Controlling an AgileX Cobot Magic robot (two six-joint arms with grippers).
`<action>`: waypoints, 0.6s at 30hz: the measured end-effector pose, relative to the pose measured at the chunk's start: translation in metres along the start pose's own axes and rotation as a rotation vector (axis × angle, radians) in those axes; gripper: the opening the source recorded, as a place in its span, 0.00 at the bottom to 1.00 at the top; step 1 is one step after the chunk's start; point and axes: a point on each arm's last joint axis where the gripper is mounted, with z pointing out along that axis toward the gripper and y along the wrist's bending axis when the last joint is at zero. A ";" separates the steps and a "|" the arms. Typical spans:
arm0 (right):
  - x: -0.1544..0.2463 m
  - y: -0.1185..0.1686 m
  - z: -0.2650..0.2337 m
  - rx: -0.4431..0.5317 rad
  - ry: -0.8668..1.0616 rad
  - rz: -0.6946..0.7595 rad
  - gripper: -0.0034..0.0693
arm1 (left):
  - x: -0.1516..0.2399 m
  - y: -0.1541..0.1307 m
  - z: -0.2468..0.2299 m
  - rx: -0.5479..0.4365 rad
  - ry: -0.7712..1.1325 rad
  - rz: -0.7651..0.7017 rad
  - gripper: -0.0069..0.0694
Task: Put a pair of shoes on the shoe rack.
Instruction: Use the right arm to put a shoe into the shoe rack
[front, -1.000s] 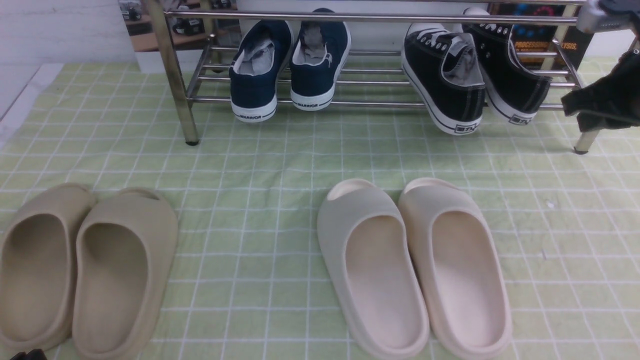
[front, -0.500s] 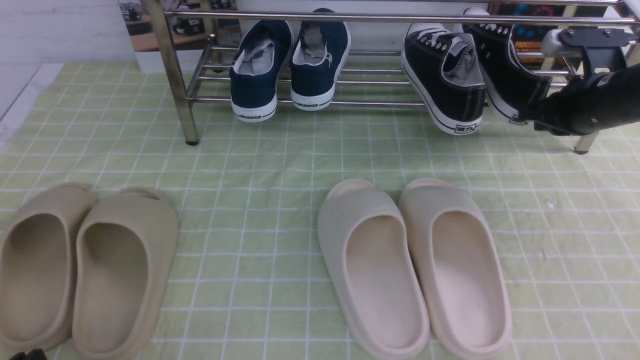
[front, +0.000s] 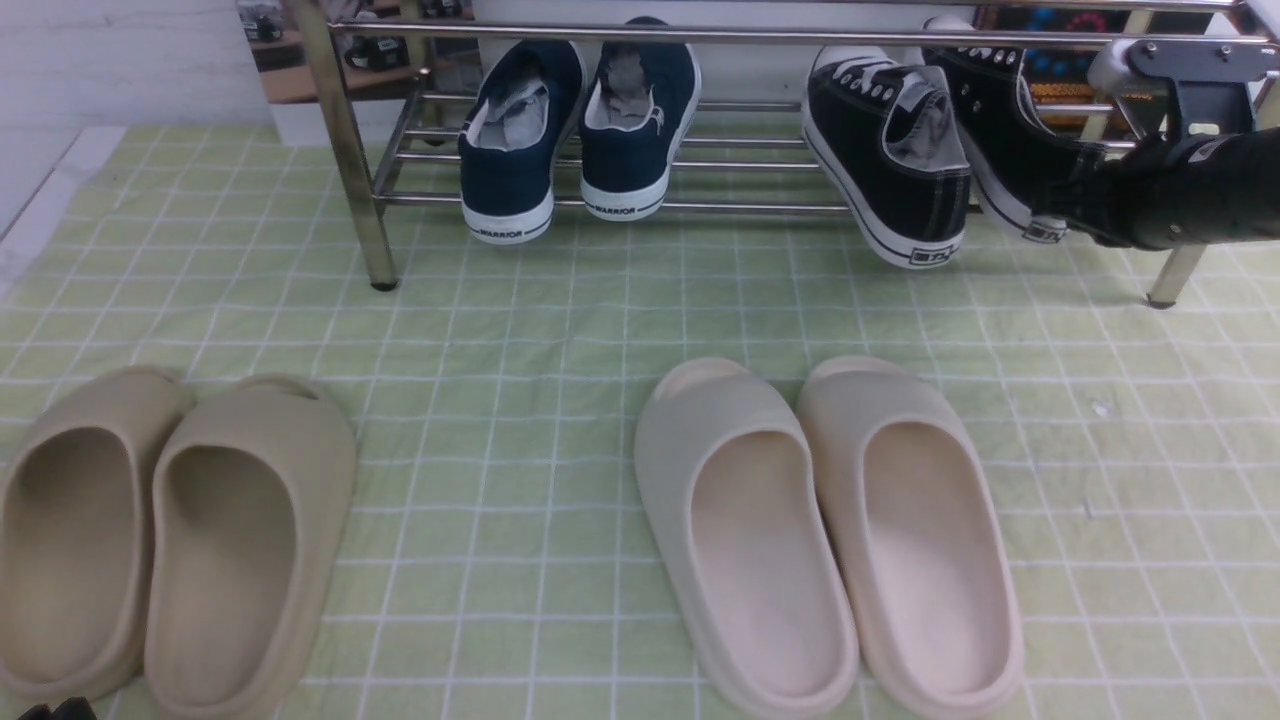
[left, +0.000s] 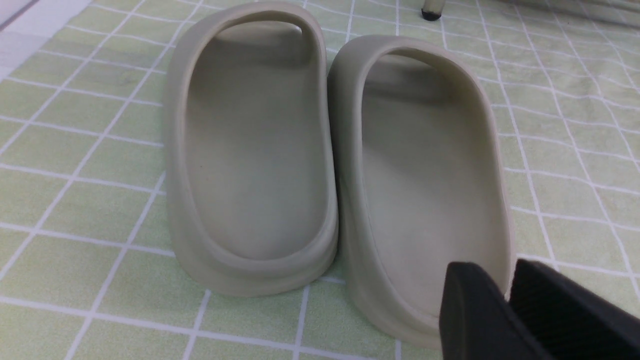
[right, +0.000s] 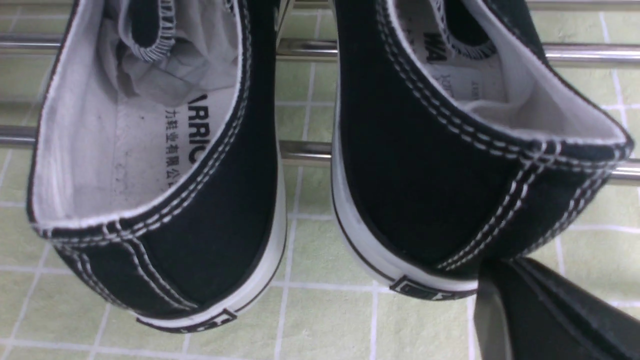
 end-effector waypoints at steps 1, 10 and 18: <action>0.000 0.000 0.000 0.001 0.000 -0.007 0.04 | 0.000 0.000 0.000 0.000 0.000 0.000 0.27; -0.019 0.002 -0.021 0.009 -0.090 -0.058 0.04 | 0.000 0.000 0.000 0.000 0.000 0.000 0.27; -0.017 0.014 -0.049 -0.067 0.052 -0.067 0.04 | 0.000 0.000 0.000 0.000 0.000 0.000 0.28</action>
